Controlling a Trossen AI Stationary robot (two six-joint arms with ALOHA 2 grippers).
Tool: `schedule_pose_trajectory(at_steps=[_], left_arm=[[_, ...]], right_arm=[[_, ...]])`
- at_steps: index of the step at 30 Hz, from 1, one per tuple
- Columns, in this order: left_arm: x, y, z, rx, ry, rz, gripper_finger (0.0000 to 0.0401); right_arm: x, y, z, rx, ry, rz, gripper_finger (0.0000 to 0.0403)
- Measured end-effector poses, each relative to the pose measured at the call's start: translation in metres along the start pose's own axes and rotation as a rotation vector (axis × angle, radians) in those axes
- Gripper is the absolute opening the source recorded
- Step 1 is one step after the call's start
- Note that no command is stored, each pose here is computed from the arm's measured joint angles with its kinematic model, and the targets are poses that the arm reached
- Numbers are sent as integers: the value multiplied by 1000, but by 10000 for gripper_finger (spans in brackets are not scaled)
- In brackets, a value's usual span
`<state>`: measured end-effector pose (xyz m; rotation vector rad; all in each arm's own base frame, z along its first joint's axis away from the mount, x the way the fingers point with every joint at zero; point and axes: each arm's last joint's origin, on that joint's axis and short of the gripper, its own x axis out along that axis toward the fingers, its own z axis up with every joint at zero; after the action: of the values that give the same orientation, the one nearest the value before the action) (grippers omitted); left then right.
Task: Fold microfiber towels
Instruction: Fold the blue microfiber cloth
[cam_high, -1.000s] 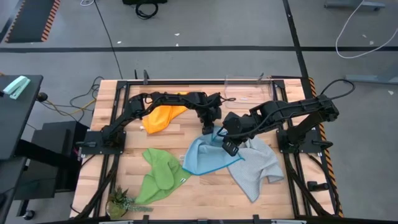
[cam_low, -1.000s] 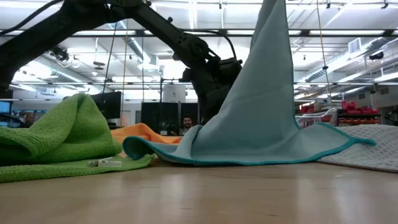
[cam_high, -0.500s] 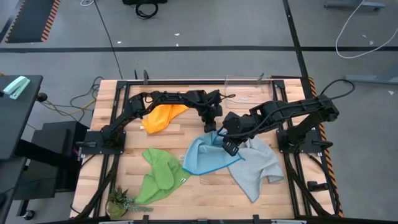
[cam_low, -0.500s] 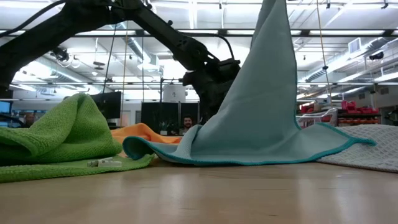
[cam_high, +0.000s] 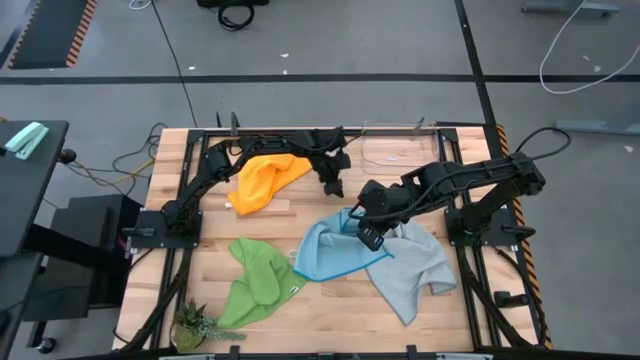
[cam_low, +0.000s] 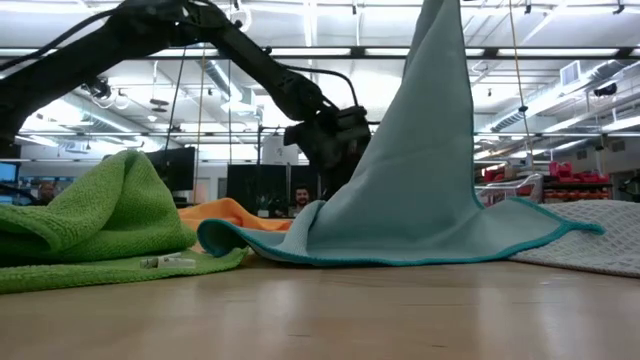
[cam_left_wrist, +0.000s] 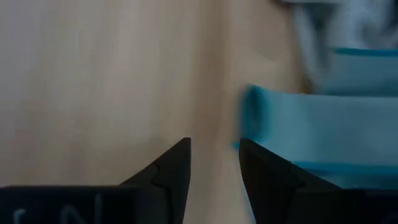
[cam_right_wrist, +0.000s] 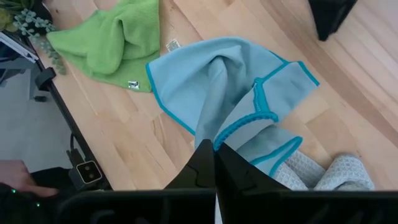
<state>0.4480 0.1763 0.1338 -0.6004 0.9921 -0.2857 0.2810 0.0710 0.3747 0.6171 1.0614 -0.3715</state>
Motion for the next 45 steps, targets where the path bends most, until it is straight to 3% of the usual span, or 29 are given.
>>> schedule_pose_trajectory(at_steps=[6,12,23,28,35,39,45], left_arm=[[12,-16,-6,59,71,-29,138],[28,-30,-1,114,54,150,152],[36,-40,-2,149,63,146,148],[33,-37,-2,139,66,141,117],[27,-32,-5,55,81,87,14],[24,-30,-5,11,79,71,13],[-1,-47,3,36,39,72,7]], right_arm=[[0,0,0,0,0,0,0],[0,0,0,1,0,0,0],[0,0,0,8,-1,0,0],[0,0,0,8,-9,-7,0],[0,-1,1,8,-28,-22,0],[0,-1,1,8,-43,-34,0],[0,-2,1,7,-63,-57,0]])
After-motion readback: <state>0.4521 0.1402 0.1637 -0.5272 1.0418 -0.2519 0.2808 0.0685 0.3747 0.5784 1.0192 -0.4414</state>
